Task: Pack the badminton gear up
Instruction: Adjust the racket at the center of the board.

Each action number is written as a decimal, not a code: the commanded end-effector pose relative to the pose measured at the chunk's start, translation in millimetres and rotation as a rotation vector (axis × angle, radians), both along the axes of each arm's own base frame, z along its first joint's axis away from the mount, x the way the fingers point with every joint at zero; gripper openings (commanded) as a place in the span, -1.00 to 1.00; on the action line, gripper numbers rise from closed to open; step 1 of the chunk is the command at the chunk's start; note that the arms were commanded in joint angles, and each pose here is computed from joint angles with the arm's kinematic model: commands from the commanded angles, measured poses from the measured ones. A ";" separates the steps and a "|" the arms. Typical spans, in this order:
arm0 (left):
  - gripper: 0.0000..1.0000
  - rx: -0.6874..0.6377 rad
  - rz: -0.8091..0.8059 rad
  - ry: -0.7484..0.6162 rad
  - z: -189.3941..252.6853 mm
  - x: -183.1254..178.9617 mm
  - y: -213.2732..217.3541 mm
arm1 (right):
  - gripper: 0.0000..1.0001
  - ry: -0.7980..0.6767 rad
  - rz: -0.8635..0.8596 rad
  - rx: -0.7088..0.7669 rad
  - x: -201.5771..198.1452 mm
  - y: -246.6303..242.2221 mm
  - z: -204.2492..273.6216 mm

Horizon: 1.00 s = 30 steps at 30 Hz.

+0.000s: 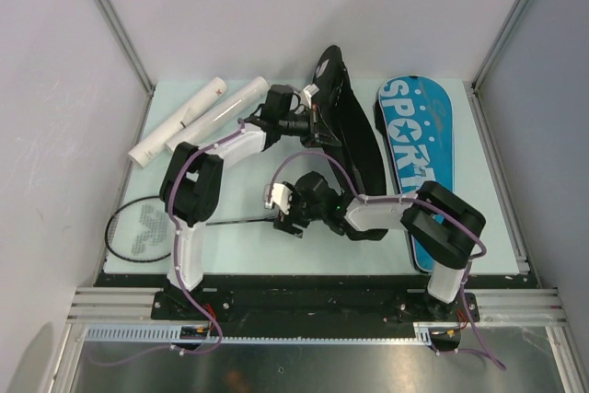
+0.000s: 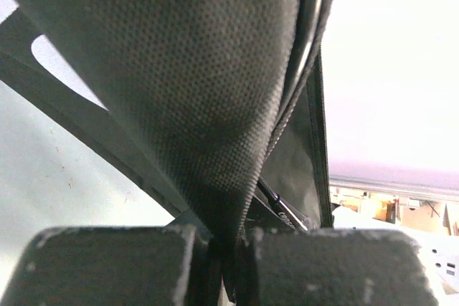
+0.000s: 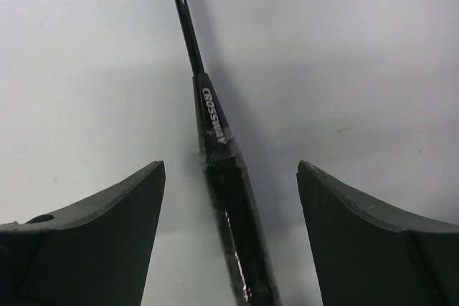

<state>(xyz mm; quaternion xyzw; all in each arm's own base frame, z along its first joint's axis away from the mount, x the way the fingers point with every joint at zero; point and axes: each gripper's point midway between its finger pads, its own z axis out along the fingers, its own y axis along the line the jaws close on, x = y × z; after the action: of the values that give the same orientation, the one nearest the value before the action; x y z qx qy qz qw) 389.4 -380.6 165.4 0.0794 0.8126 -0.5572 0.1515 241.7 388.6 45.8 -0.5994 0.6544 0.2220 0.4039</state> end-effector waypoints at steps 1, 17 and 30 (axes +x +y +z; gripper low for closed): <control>-0.99 -0.061 -0.060 -0.106 34.1 -2.7 1.2 | 0.57 -0.068 0.100 0.077 5.2 33.2 15.3; -0.99 0.165 -0.004 -0.104 -1.4 9.3 61.4 | 0.38 -0.045 0.240 -0.030 7.5 104.6 -28.8; -0.99 0.186 0.038 -0.140 12.2 26.5 81.3 | -1.00 -0.207 0.204 -0.290 -7.1 100.9 -29.0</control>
<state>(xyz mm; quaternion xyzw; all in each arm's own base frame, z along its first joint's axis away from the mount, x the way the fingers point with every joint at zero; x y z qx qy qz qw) 395.6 -293.8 114.5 0.0786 0.8799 -0.4490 0.1339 241.1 522.8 29.0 -0.7124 0.5441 0.1898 0.4005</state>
